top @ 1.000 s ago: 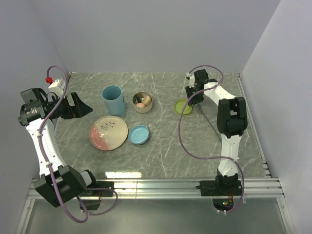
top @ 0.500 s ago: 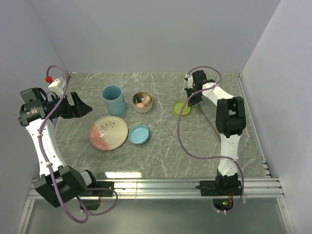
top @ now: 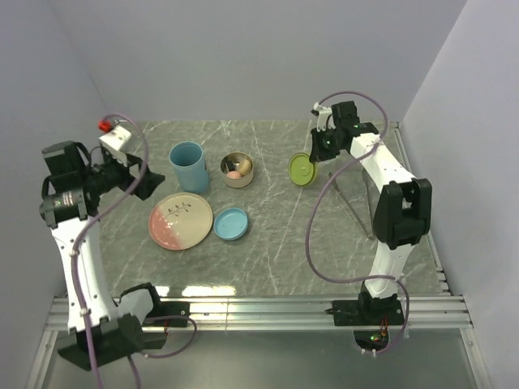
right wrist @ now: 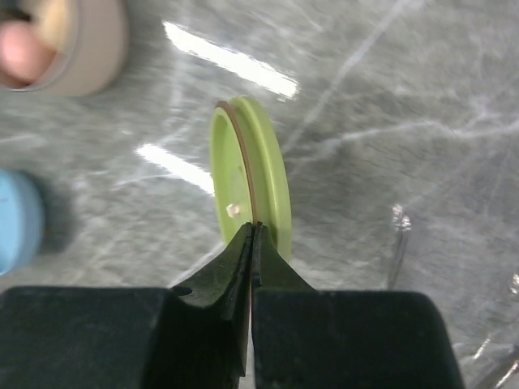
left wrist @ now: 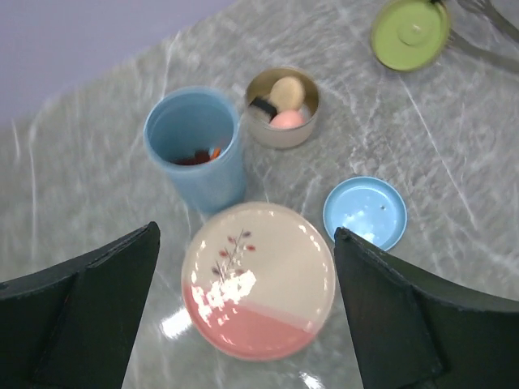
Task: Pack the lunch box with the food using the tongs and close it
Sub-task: Pick up the lid of the lunch box with the right arm, then pass the lid of the lunch box from the right arm to the left, then pass the lid of the lunch box from the left arm to the right, then put the lid back on the lunch box
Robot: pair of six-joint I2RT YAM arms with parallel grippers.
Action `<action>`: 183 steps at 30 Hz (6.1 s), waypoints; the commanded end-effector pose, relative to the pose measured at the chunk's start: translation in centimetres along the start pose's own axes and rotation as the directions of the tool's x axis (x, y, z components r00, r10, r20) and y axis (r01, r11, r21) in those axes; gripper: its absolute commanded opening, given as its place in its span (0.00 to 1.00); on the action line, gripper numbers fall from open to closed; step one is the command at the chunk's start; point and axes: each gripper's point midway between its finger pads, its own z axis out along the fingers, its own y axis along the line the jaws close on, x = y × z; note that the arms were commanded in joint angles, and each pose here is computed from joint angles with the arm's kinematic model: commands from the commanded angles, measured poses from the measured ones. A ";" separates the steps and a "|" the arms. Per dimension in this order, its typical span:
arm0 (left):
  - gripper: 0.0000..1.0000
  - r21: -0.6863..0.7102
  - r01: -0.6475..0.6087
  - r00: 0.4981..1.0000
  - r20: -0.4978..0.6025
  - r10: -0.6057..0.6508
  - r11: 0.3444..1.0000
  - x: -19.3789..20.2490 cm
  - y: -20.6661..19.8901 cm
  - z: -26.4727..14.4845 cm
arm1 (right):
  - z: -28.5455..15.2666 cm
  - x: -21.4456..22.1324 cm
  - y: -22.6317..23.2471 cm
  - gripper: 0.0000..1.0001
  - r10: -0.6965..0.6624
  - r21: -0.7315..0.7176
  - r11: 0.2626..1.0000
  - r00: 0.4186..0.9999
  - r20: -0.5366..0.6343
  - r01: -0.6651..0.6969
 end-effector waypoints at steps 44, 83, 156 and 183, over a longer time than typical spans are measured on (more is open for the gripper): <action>1.00 0.676 -0.185 0.975 0.218 0.046 0.713 -2.3 -20.5 7.2 | -19.2 2.3 24.9 0.00 -0.413 -0.459 0.676 0.812 0.412 0.577; 0.00 -0.066 -0.953 0.237 0.454 0.859 0.297 -0.8 -21.2 6.8 | -22.1 -2.5 23.0 0.66 0.080 -0.636 0.757 0.945 0.318 0.150; 0.99 -0.207 -0.255 0.944 0.156 0.289 0.945 -4.4 -10.2 -0.8 | -3.5 -8.3 16.8 0.00 0.126 -0.380 0.925 0.965 0.228 -0.031; 0.99 -0.261 0.278 0.958 0.149 -0.246 0.924 -0.3 -5.6 -1.4 | 12.4 -9.8 14.5 0.00 0.194 -0.299 0.945 0.964 0.183 -0.133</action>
